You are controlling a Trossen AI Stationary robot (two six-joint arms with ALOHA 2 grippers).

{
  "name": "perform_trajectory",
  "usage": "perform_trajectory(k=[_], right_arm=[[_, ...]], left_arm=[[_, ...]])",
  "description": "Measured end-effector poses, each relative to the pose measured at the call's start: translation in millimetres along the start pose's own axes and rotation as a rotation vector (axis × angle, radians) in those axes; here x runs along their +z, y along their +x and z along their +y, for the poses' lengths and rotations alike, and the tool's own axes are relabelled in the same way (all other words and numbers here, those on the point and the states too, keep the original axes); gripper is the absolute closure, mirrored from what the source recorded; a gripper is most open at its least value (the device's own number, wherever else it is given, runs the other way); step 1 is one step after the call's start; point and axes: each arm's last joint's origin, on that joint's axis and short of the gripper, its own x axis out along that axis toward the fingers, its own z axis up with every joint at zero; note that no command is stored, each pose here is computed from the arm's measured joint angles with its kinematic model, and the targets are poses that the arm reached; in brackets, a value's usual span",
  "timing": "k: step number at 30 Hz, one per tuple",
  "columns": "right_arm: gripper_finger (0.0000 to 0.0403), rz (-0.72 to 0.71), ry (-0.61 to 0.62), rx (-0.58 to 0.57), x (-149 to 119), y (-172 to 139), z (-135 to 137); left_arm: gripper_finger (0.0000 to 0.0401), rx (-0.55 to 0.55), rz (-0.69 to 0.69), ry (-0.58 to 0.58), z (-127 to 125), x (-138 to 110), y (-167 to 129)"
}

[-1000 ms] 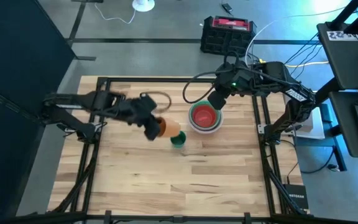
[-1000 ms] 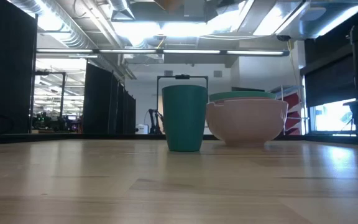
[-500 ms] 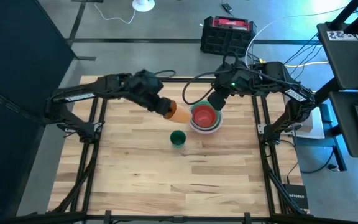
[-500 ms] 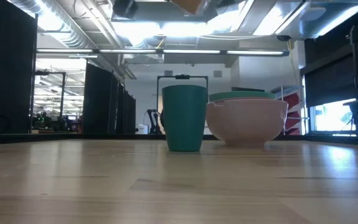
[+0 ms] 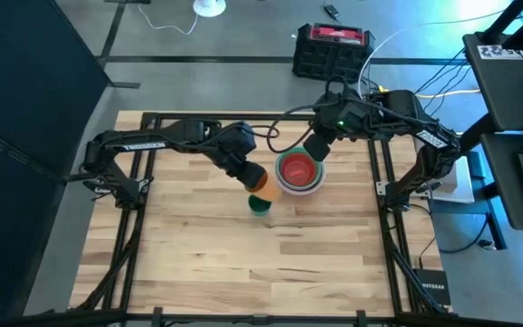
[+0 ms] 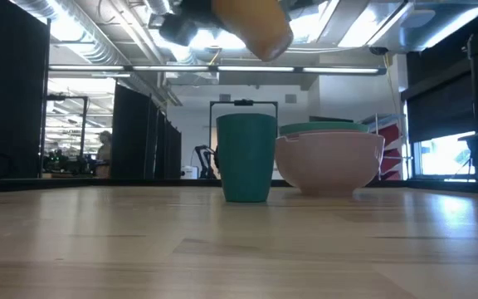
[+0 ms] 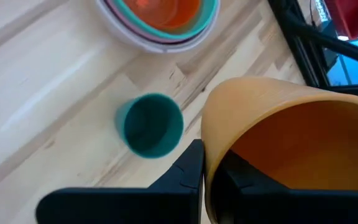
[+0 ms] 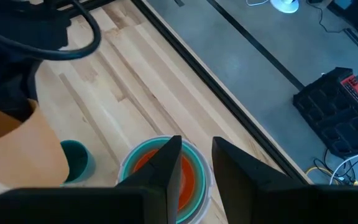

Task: Nest bowls inside each other
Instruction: Stack the yellow cup on top of the teal cup

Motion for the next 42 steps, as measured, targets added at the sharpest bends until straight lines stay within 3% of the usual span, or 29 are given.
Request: perform_trajectory(k=[14,23,42], right_arm=[[0.0329,0.000,0.000,0.000,0,0,0],[0.0329,0.000,0.001,0.001,0,0,0],[0.0329,0.003,0.003,0.008,0,0,0]], left_arm=[[0.0401,0.114,0.060,0.052,2,11,0],[0.0401,0.078,0.011,0.047,-3,16,5],[0.0401,0.216,0.069,0.132,-1,9,30]])
